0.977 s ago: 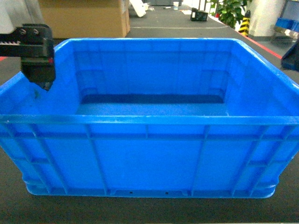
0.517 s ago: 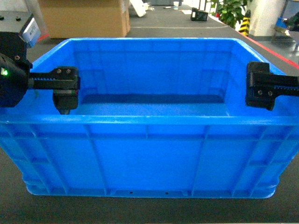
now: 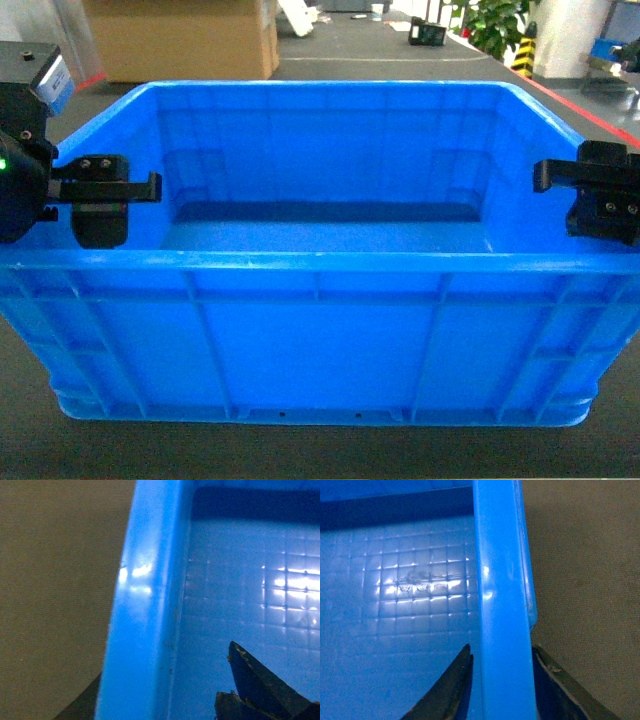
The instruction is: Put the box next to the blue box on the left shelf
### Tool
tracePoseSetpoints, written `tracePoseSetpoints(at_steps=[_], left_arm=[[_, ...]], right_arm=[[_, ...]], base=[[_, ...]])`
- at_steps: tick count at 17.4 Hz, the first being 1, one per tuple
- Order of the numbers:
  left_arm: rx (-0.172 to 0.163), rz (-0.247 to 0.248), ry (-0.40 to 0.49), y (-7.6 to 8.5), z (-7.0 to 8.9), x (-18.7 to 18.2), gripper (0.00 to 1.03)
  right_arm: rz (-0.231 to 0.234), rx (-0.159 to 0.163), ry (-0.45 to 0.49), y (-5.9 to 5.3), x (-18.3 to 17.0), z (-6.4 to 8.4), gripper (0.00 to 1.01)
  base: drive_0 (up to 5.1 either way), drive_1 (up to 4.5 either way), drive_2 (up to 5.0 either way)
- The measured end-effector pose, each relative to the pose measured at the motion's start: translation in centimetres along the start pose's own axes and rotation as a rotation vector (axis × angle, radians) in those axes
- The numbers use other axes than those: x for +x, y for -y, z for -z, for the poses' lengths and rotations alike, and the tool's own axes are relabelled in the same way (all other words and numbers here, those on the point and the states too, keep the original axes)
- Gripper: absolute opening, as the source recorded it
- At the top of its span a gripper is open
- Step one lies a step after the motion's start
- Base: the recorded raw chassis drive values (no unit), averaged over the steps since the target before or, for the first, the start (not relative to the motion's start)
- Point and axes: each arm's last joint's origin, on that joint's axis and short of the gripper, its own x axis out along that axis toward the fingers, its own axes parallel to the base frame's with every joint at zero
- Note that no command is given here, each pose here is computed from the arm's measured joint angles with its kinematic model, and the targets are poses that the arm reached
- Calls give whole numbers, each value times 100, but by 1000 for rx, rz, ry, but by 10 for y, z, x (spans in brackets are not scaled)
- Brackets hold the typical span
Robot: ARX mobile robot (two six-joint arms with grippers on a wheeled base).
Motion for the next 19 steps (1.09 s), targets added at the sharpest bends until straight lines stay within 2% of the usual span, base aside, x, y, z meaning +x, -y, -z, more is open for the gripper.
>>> tracePoseSetpoints(at_steps=[2,3,4,5,7,9,11,16,19], left_arm=[[-1,-5,0,-1,0,0,50],[-10,-14,-1,-4,-1,0,40],[-1,-4,-1,-6,-2,0,33],[0,0,0,-6,-2,-1,33],[-1,0,6,-6,-3,-3,33],[21,-3,99,-2,5,-36,33],[15,-13,177,-2,5,-61,33],[6,-21,246,-5,5,-78,33],[4,-41,303,-6,11,-96,33]], right_arm=[[1,1,-3,0,0,0,30],[2,1,-3,0,0,0,21],[6,-1,-3,1,0,0,12],[5,-8,-3,2,0,0,9],[4,-9,5,2,-1,-1,9],[2,5,57,7,-28,11,9],[-9,6,128,6,-48,11,9],[-19,8,194,5,-64,11,9],[-21,2,259,5,-81,17,9]], base=[[0,0,0],[0,0,0],[0,0,0],[0,0,0],[0,0,0],[0,0,0],[0,0,0],[0,0,0],[0,0,0]])
